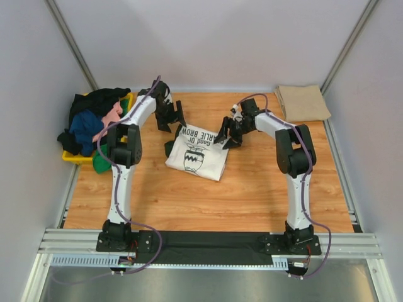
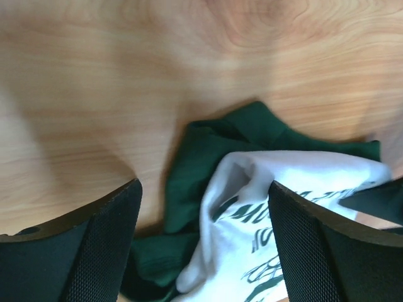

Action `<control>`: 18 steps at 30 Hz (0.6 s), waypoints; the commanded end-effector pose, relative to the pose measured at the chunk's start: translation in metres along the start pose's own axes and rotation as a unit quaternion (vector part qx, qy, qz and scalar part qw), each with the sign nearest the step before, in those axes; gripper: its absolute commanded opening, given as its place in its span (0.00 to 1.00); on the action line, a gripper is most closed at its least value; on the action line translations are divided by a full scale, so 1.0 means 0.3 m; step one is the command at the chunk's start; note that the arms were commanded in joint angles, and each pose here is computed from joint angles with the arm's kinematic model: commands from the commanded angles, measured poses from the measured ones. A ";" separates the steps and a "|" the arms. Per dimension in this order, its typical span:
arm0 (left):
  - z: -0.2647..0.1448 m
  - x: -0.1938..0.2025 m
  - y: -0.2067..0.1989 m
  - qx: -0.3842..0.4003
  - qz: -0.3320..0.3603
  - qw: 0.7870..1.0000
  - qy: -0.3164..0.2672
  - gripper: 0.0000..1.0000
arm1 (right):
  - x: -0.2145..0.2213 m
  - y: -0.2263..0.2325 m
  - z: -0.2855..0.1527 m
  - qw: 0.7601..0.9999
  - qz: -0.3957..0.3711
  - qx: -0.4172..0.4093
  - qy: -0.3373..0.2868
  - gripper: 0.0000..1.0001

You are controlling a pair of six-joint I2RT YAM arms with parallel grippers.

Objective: Fold and stack the t-shirts
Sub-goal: Fold the tshirt

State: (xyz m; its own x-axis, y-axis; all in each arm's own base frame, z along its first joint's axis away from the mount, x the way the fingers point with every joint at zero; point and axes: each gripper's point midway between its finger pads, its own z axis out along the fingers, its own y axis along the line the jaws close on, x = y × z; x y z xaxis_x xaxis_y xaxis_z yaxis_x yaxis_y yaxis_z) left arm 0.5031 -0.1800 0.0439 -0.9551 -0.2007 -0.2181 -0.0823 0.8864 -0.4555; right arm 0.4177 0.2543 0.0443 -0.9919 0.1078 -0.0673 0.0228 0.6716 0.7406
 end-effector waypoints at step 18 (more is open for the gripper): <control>-0.395 0.696 -0.093 0.020 0.002 1.000 -0.019 0.86 | -0.210 0.081 -0.180 0.978 -0.110 0.157 -0.086 0.67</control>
State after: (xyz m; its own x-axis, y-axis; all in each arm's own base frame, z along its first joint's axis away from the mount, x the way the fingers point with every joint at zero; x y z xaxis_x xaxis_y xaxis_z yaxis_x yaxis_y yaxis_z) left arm 0.2900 -0.1726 0.1355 -0.9274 -0.1688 -0.3338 -0.0265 0.9198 -0.3914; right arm 0.4686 0.2347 0.1399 -0.9226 0.0846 -0.3764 -0.1441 0.8295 0.5396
